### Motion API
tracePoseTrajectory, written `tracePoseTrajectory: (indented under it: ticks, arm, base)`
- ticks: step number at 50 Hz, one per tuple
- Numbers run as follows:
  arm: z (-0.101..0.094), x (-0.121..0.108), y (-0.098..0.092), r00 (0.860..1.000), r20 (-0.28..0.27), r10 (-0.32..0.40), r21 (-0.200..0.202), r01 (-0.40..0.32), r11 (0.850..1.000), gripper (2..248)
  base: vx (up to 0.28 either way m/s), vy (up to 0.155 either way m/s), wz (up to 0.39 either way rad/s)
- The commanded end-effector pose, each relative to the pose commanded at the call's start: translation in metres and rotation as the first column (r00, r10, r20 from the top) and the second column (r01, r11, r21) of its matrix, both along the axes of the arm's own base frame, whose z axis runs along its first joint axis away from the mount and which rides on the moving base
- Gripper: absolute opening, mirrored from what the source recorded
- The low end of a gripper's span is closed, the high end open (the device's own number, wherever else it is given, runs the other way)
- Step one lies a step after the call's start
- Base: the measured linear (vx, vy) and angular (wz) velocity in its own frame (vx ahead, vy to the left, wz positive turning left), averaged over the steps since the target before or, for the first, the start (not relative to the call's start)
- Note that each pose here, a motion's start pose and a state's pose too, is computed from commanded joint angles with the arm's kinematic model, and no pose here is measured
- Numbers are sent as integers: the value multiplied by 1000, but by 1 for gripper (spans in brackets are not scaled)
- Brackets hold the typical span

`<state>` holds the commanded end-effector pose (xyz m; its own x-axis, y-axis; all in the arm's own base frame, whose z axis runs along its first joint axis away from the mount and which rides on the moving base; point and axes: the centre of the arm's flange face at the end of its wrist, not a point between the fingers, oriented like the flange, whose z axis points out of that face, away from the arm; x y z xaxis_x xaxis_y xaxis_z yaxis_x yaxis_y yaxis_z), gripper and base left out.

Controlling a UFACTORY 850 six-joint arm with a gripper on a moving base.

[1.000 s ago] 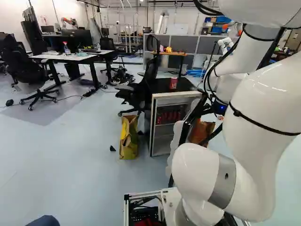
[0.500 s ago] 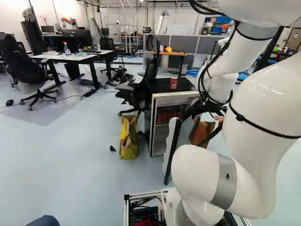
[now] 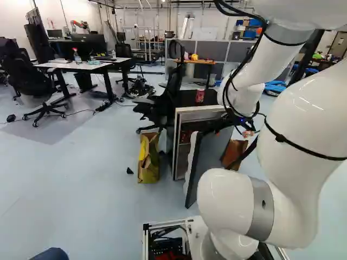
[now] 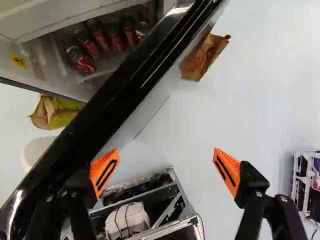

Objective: Grab a drink from the fridge

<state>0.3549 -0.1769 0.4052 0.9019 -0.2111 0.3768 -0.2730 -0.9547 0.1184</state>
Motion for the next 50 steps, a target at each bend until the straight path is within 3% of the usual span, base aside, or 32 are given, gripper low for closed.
tracePoseTrajectory:
  ticks: [26, 50]
  arm:
    - [4, 26, 28, 985, 85, 152, -60, -148, 987, 247]
    - [5, 44, 52, 971, 89, 223, -64, -218, 974, 247]
  base:
    - [0, 0, 0]
    - [0, 0, 0]
